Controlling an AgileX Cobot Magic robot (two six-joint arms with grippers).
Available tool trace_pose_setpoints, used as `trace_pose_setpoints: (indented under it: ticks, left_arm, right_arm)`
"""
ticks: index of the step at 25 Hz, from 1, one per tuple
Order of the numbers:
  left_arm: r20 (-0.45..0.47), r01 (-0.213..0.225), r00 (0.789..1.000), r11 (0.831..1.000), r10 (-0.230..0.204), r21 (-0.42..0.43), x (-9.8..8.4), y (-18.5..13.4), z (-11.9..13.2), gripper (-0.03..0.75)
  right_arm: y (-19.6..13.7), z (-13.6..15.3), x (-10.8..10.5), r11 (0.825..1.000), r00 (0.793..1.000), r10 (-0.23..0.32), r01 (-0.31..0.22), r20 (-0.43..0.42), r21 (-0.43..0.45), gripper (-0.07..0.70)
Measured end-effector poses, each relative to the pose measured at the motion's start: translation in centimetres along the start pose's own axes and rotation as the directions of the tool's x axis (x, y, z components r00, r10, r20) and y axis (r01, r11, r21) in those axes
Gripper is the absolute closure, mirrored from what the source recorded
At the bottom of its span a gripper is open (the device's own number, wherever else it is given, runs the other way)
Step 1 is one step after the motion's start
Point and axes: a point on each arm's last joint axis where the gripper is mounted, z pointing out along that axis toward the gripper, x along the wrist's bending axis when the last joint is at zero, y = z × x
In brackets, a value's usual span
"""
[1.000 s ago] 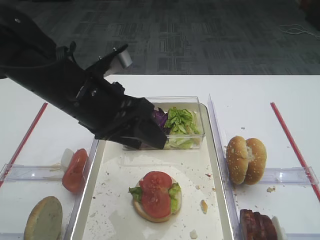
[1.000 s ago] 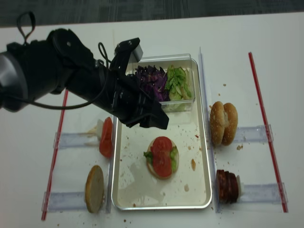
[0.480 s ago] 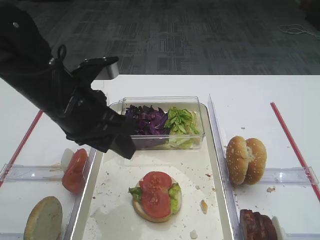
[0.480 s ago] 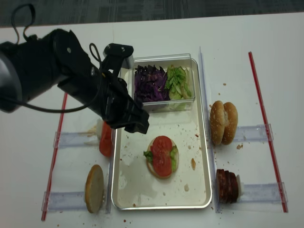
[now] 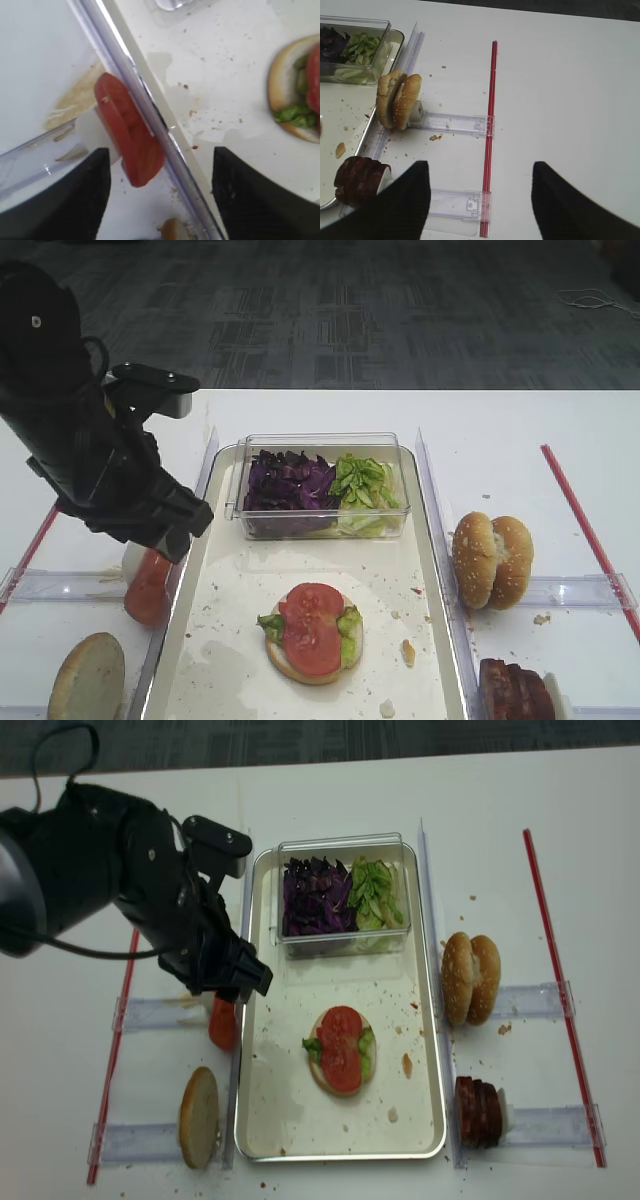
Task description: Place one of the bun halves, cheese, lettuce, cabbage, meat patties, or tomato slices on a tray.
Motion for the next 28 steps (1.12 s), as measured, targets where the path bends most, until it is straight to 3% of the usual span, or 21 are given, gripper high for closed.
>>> trace_pose_setpoints:
  ticks: [4, 7, 12, 17, 19, 23, 28]
  left_arm:
    - [-0.013, 0.017, 1.0, 1.0, -0.017, 0.006, 0.1, -0.1, 0.0, 0.273]
    - [-0.021, 0.057, 0.998, 0.998, -0.057, 0.005, 1.1, 0.0, 0.0, 0.273]
    - [-0.056, 0.199, 0.978, 0.98, -0.199, -0.003, 5.4, -0.3, -0.3, 0.273]
    - [-0.101, 0.348, 0.932, 0.937, -0.348, -0.016, 10.2, -1.4, -0.7, 0.273]
    - [-0.118, 0.388, 0.914, 0.921, -0.387, -0.018, 11.7, -2.0, -0.9, 0.273]
    - [-0.158, 0.433, 0.89, 0.902, -0.429, -0.01, 13.7, -2.9, -1.2, 0.273]
    - [-0.173, 0.444, 0.883, 0.896, -0.436, 0.008, 14.2, -3.4, -1.3, 0.273]
  right_arm:
    - [0.0, 0.0, 0.0, 1.0, 1.0, 0.0, 0.0, 0.0, 0.0, 0.15]
    - [0.0, 0.0, 0.0, 1.0, 1.0, 0.0, 0.0, 0.0, 0.0, 0.15]
    - [0.0, 0.0, 0.0, 1.0, 1.0, 0.0, 0.0, 0.0, 0.0, 0.15]
    - [0.0, 0.0, 0.0, 1.0, 1.0, 0.0, 0.0, 0.0, 0.0, 0.15]
    - [0.0, 0.0, 0.0, 1.0, 1.0, 0.0, 0.0, 0.0, 0.0, 0.15]
    - [0.0, 0.0, 0.0, 1.0, 1.0, 0.0, 0.0, 0.0, 0.0, 0.15]
    - [0.0, 0.0, 0.0, 1.0, 1.0, 0.0, 0.0, 0.0, 0.0, 0.15]
